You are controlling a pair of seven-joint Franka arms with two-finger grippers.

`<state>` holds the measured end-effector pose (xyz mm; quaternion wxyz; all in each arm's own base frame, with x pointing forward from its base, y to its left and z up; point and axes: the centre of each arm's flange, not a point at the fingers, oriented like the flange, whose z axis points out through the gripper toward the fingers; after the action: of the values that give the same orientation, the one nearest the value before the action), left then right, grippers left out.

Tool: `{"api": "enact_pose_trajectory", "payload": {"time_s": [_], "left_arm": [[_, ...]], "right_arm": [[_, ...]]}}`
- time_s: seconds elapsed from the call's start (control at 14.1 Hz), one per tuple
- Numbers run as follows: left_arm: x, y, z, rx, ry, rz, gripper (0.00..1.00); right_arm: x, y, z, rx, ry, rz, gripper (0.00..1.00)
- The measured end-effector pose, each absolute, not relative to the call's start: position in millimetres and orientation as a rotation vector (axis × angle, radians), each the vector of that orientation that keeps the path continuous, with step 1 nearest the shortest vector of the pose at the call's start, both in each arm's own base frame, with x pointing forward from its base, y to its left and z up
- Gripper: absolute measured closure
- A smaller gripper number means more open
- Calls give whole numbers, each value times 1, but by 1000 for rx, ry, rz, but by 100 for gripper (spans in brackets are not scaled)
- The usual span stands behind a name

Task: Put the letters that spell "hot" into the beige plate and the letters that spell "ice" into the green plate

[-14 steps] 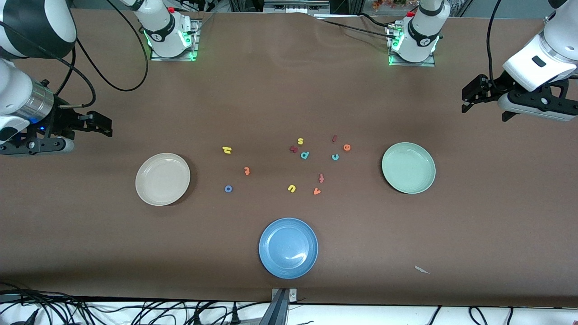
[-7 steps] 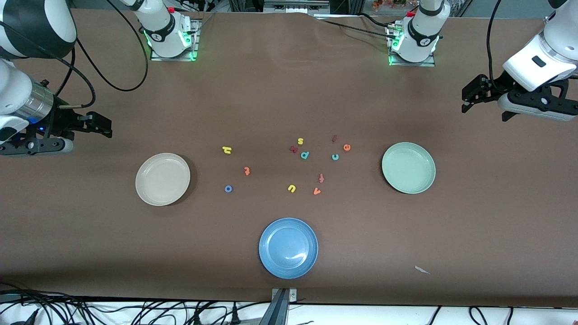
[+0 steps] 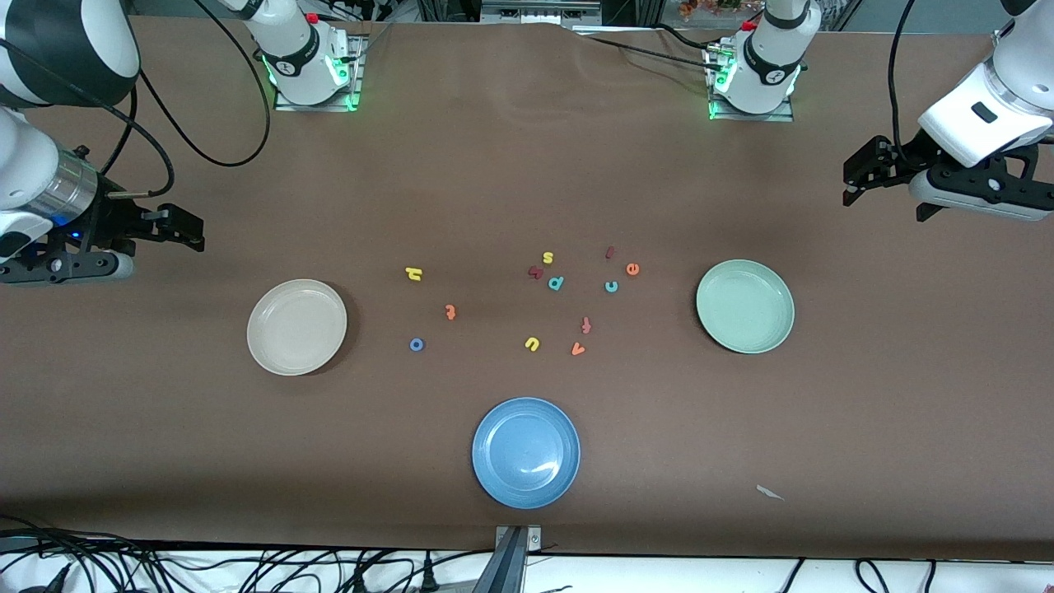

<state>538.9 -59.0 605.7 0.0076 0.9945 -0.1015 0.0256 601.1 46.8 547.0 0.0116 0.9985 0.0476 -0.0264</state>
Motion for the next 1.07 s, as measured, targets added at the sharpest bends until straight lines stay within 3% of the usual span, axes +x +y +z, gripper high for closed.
{"api": "enact_pose_trajectory", "payload": {"time_s": [1.07], "left_arm": [[541, -41, 605, 3115, -266, 76, 0]], "right_arm": [[602, 47, 547, 3114, 148, -71, 0]]}}
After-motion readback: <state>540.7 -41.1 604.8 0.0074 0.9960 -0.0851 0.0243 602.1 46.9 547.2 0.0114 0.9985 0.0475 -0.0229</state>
